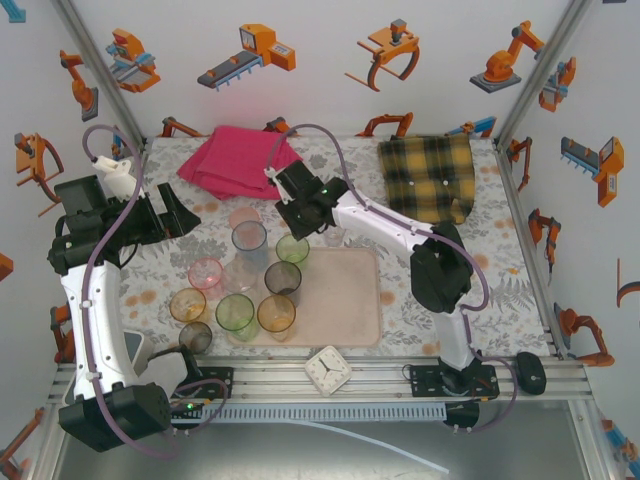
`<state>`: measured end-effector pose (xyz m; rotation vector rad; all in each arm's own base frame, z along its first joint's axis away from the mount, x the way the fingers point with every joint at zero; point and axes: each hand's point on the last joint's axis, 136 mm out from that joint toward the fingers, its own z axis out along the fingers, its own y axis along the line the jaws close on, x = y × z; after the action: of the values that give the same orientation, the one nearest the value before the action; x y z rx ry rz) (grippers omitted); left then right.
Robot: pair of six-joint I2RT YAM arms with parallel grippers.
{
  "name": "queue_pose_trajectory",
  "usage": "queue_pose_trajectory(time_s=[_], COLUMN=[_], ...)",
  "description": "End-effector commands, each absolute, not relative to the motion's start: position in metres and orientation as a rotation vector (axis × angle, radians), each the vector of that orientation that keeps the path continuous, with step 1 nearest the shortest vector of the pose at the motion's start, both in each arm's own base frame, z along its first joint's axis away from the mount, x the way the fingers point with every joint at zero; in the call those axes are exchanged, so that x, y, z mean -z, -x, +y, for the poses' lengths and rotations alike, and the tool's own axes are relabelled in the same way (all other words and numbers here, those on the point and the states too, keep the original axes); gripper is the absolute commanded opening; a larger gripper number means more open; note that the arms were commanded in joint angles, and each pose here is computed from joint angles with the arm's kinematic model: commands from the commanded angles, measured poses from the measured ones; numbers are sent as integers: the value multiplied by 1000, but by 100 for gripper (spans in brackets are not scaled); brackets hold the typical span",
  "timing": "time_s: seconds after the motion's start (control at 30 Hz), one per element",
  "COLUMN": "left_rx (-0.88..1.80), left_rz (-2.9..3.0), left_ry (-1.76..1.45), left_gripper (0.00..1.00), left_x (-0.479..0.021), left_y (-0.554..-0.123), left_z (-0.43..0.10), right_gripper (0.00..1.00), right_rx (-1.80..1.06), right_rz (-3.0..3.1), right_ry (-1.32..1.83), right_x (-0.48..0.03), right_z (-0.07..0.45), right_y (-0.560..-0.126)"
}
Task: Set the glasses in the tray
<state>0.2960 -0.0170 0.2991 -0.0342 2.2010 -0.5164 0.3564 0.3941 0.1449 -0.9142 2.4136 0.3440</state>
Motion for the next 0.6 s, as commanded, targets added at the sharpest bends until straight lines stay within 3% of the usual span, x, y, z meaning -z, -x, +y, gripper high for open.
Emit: queue_pose_trajectory(time_s=[0.0,0.57], left_rx=[535,544], left_rz=[2182,2187], left_ry=[32,36], left_gripper=[97,97], left_x=[-304,-301], left_y=[-298,-301], left_z=[-18,-18], right_gripper=[35,38], right_rx=[-323,-387], right_rz=[2392,2211], right_ry=[923,842], right_x=[-152,-224], right_z=[396,405], right_y=[-361,-392])
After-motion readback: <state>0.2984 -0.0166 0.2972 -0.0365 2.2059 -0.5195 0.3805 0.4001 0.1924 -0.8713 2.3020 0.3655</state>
